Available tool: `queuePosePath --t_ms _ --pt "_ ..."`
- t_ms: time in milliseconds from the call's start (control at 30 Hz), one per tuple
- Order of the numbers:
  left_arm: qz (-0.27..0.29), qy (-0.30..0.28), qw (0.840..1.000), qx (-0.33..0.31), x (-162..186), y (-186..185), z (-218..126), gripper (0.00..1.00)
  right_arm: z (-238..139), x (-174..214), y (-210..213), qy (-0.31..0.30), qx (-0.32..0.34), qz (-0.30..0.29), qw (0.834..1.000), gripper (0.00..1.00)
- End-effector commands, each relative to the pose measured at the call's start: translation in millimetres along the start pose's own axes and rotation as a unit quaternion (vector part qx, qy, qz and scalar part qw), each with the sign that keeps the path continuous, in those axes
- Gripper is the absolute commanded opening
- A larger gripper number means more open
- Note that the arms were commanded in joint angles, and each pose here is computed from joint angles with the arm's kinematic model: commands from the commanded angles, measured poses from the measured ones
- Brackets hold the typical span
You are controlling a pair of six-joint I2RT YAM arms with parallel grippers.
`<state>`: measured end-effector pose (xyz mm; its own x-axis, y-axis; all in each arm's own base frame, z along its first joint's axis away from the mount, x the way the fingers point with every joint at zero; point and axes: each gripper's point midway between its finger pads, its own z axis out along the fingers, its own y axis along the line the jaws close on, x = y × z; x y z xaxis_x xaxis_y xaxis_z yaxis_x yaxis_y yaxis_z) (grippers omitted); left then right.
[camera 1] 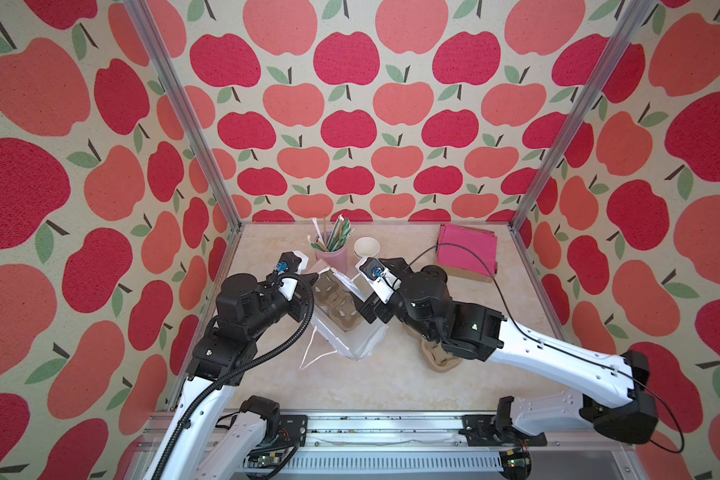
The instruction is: Pack the takeout coffee
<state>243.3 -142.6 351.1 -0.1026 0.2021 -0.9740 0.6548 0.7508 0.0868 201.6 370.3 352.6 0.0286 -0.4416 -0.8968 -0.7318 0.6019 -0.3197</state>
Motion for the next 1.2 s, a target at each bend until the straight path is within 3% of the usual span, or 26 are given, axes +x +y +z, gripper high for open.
queuePosePath --t_ms 0,300,500,733,967,1167 --pt "0.016 -0.041 0.999 0.022 -22.3 -8.4 -4.2 0.0 8.8 33.3 7.1 0.058 -0.004 -0.015 0.998 0.99" --pt "0.011 -0.052 0.998 0.032 -26.6 -11.1 -4.2 0.0 24.7 67.8 21.7 0.127 -0.015 -0.025 0.991 0.99" --pt "-0.008 -0.042 0.999 0.003 -25.2 -0.6 -3.4 0.0 30.8 74.4 22.5 0.146 -0.014 -0.026 0.989 0.84" --pt "-0.04 -0.021 0.999 -0.021 -22.2 8.2 -3.5 0.0 29.4 57.5 18.3 0.127 -0.027 -0.006 0.991 0.77" --pt "-0.096 -0.038 0.994 -0.042 -35.4 17.3 -6.1 0.0 10.6 20.2 9.7 0.055 -0.041 0.017 0.997 0.95" --pt "-0.168 -0.053 0.982 -0.074 -48.2 28.2 -15.8 0.0 -19.0 -14.6 -5.1 -0.025 -0.047 0.039 0.998 0.99"
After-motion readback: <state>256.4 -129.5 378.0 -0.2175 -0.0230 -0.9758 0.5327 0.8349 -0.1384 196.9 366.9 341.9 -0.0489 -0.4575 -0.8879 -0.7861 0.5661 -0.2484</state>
